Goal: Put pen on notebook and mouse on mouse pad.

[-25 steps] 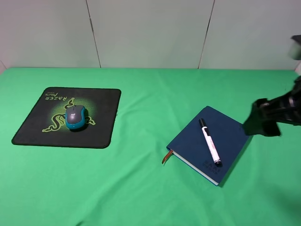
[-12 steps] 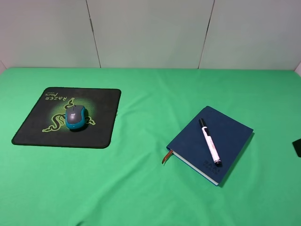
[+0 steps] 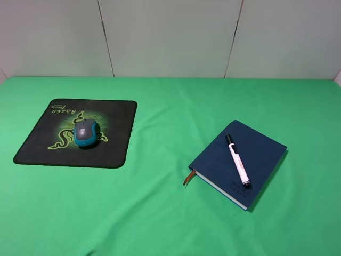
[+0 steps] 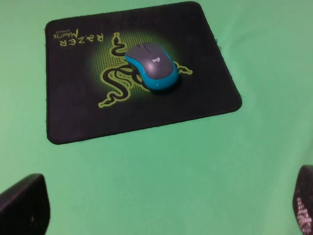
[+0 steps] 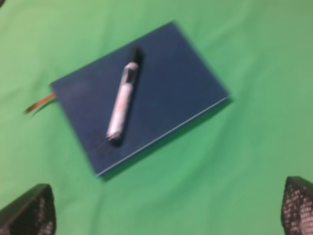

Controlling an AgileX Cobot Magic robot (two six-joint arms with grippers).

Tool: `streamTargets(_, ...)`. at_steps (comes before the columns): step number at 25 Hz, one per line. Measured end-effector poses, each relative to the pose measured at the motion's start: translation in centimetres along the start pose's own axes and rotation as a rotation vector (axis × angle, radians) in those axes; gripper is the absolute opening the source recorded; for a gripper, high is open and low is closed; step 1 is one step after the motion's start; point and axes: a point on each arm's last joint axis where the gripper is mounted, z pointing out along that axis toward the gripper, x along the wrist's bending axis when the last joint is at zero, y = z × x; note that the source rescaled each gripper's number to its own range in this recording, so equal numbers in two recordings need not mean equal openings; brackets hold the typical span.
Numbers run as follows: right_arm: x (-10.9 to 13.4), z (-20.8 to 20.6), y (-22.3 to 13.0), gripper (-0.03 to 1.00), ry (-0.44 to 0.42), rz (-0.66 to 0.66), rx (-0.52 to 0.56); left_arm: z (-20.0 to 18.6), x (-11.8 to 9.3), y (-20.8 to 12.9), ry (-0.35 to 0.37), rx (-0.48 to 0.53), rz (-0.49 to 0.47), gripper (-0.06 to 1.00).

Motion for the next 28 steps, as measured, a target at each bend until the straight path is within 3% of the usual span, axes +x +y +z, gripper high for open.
streamTargets(6,-0.1,-0.6,-2.8,1.00,-0.140,0.083,-0.133,0.0,0.0,0.0,0.000,0.000,0.000,1.00)
streamTargets(11,0.3,0.1,-5.0,1.00,-0.204,0.145,-0.219,0.0,0.0,0.0,0.000,0.000,0.000,1.00)
streamTargets(28,0.5,0.8,-5.6,1.00,-0.207,0.170,-0.230,0.0,0.0,0.0,0.000,0.000,0.000,1.00)
